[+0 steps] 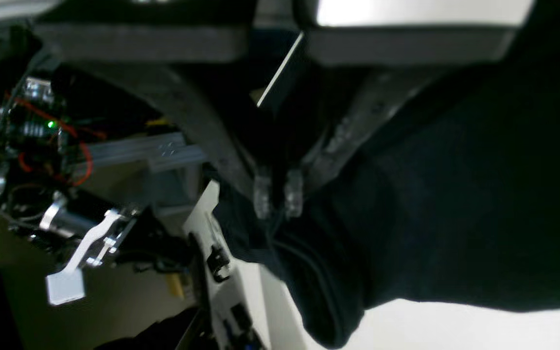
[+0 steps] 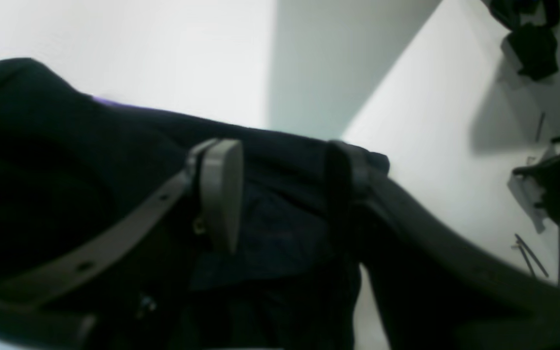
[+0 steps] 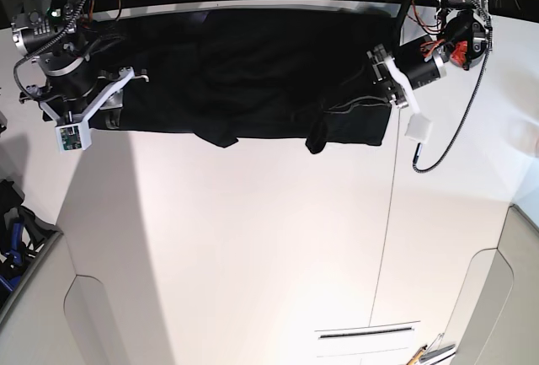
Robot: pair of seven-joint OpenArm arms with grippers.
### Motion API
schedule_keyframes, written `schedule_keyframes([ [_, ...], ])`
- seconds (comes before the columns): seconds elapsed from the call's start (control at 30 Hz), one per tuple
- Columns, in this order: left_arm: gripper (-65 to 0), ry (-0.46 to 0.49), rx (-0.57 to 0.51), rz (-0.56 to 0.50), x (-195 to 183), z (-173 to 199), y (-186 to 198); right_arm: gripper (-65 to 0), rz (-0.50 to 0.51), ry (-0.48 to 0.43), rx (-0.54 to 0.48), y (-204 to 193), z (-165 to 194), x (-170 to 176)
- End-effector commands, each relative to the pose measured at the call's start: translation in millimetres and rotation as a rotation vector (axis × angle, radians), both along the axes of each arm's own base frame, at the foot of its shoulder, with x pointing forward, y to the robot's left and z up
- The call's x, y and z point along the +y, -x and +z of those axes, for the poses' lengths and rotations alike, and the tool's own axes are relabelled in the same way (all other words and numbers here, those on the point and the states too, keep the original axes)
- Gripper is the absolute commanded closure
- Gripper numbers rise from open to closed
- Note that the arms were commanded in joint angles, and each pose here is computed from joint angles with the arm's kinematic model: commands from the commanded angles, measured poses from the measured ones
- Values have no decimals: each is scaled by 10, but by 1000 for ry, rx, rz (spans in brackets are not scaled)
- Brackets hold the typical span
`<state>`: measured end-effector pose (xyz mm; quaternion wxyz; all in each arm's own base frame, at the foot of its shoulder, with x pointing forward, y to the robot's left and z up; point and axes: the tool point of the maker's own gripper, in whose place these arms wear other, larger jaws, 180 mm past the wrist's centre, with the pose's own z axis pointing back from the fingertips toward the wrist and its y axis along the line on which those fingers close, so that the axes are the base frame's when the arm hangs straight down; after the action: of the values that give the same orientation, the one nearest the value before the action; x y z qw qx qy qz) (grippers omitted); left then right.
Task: Fold the T-shirt properly
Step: 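Carry the strip's end with the left gripper toward the strip's middle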
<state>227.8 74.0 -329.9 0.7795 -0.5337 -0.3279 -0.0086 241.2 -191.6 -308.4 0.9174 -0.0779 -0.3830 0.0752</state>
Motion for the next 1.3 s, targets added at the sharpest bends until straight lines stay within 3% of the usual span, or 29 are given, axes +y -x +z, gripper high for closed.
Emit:
schedule_keyframes([
  [0.0,0,26,-53,12,-14,140,-84,-278,-1,11,-44,-51,100,-21],
  [0.5,0,10,-35,-85,-551,4,14,-278,1,7,-44,-51,99,-15],
  [0.8,0,-52,-69,-55,-598,-42,-117,-278,1,7,-43,-52,99,-13],
  [0.83,-37,-56,-72,-55,-597,-40,-128,-278,1,7,-44,-52,99,-13],
  [0.9,-168,-52,-76,-49,-593,-30,-138,-278,1,7,-43,-51,99,-13],
  [0.97,-243,-35,-78,-45,-597,-2,-144,-278,1,7,-44,-52,99,-13],
  [1.27,-248,54,-89,-31,-614,144,-164,-278,1,7,-44,-52,99,-12],
])
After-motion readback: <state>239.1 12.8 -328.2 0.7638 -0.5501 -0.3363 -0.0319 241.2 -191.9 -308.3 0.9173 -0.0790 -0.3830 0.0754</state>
